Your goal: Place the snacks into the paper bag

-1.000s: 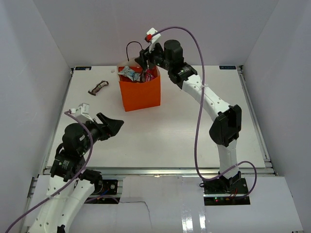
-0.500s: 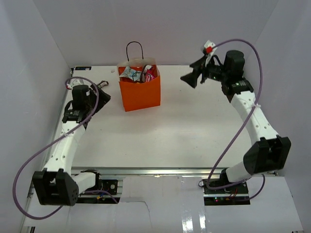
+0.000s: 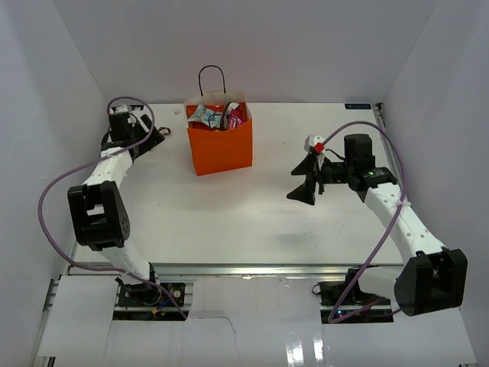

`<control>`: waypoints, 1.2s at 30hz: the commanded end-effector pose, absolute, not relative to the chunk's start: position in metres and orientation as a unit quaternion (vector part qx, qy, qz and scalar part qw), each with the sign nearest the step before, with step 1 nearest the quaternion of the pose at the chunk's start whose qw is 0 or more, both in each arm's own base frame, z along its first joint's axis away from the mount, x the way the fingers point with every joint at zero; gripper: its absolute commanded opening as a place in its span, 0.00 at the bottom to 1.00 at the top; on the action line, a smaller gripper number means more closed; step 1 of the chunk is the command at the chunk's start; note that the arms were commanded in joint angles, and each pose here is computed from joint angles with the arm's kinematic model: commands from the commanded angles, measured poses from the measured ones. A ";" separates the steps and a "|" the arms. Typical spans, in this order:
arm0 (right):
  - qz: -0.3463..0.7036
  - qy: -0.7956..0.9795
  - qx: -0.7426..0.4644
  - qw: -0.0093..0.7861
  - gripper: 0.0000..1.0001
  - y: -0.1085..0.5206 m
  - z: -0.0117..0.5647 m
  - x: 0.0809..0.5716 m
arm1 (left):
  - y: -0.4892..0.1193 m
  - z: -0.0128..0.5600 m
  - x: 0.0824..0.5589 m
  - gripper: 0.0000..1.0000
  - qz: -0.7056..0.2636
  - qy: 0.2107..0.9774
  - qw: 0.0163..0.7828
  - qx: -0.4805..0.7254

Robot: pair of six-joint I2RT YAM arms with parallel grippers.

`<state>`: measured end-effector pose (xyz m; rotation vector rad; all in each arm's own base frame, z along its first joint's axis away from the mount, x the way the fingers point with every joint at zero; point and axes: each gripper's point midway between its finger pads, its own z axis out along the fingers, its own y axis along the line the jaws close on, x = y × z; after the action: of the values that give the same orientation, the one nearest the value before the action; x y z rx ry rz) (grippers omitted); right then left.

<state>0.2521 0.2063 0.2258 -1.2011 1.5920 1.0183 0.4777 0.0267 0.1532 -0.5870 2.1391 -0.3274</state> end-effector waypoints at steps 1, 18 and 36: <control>0.381 0.619 -0.520 0.449 0.93 0.202 0.228 0.252 | 0.043 0.163 0.510 0.89 -0.086 0.846 0.503 -0.154; 0.390 0.651 -0.516 0.397 0.91 0.204 0.199 0.305 | 0.094 0.081 0.611 0.86 0.077 0.851 0.520 0.016; 0.419 0.660 -0.495 0.379 0.88 0.204 0.197 0.334 | 0.078 0.053 0.626 0.63 0.044 0.860 0.507 0.037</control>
<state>0.3308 0.2010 0.1799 -1.2574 1.7455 1.0529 0.6234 0.0878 0.0412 0.0624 2.0916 0.1456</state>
